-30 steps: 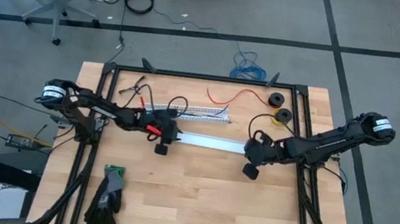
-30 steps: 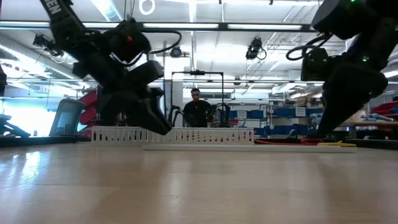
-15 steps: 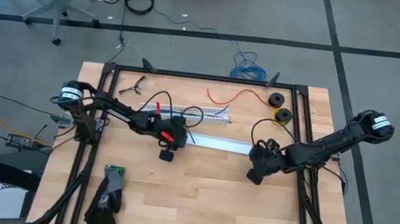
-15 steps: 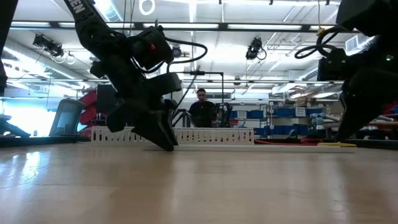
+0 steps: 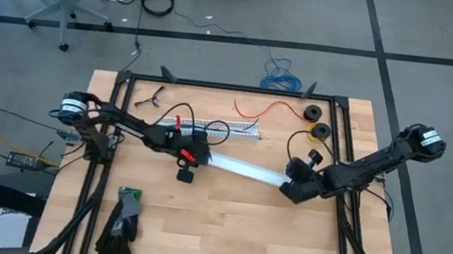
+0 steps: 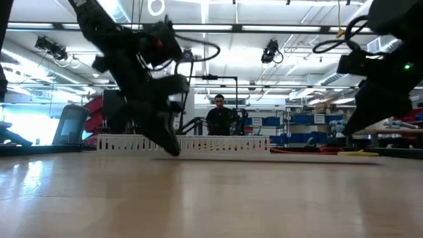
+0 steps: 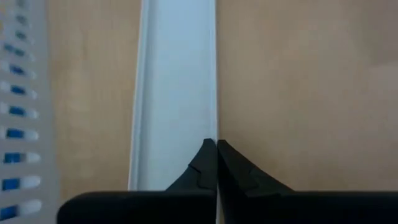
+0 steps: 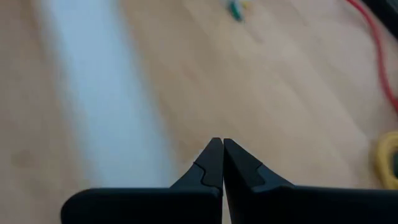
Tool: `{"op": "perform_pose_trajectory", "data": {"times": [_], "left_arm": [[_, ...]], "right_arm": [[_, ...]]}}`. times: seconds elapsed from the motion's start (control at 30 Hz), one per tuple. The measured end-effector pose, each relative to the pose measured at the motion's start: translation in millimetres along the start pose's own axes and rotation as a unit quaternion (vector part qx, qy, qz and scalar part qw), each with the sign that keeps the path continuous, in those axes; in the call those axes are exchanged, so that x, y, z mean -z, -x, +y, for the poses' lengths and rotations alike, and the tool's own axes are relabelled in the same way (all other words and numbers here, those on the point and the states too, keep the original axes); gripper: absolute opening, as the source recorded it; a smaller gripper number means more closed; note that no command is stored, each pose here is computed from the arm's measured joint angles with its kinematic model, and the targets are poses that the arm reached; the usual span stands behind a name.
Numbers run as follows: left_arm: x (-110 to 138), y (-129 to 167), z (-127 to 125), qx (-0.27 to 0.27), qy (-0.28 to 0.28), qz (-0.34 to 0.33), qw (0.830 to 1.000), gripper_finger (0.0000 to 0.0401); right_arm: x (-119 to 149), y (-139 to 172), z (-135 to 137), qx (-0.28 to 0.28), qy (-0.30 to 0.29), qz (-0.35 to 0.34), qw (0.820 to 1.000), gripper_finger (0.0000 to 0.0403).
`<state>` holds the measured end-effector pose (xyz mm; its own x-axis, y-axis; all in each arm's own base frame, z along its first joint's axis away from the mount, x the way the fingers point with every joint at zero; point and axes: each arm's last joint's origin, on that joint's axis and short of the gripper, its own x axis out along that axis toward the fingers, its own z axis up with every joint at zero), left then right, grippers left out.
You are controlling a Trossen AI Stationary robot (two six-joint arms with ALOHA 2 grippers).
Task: Ziptie cables
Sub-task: Close the white cable duct
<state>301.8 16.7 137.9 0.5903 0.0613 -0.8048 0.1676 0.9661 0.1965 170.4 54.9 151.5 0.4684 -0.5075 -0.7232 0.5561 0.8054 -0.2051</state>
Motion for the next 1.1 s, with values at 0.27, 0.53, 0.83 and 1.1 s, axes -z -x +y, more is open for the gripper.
{"op": "perform_pose_trajectory", "data": {"times": [0.27,0.53,0.83,1.1], "left_arm": [[-30,27,9,0.022,0.008,0.003,1.000,0.0000],[-39,36,21,0.015,0.017,0.015,1.000,0.0000],[-38,39,21,0.027,0.033,0.015,0.999,0.0000],[-41,57,46,0.032,0.113,-0.051,0.992,0.0000]], "right_arm": [[-5,-13,-7,-0.008,0.022,0.021,1.000,0.0000],[13,-35,-32,0.101,-0.074,-0.022,0.992,0.0000],[10,-48,-48,0.155,-0.107,-0.021,0.982,0.0000],[9,-62,-55,0.133,-0.062,0.047,0.988,0.0000]]}}
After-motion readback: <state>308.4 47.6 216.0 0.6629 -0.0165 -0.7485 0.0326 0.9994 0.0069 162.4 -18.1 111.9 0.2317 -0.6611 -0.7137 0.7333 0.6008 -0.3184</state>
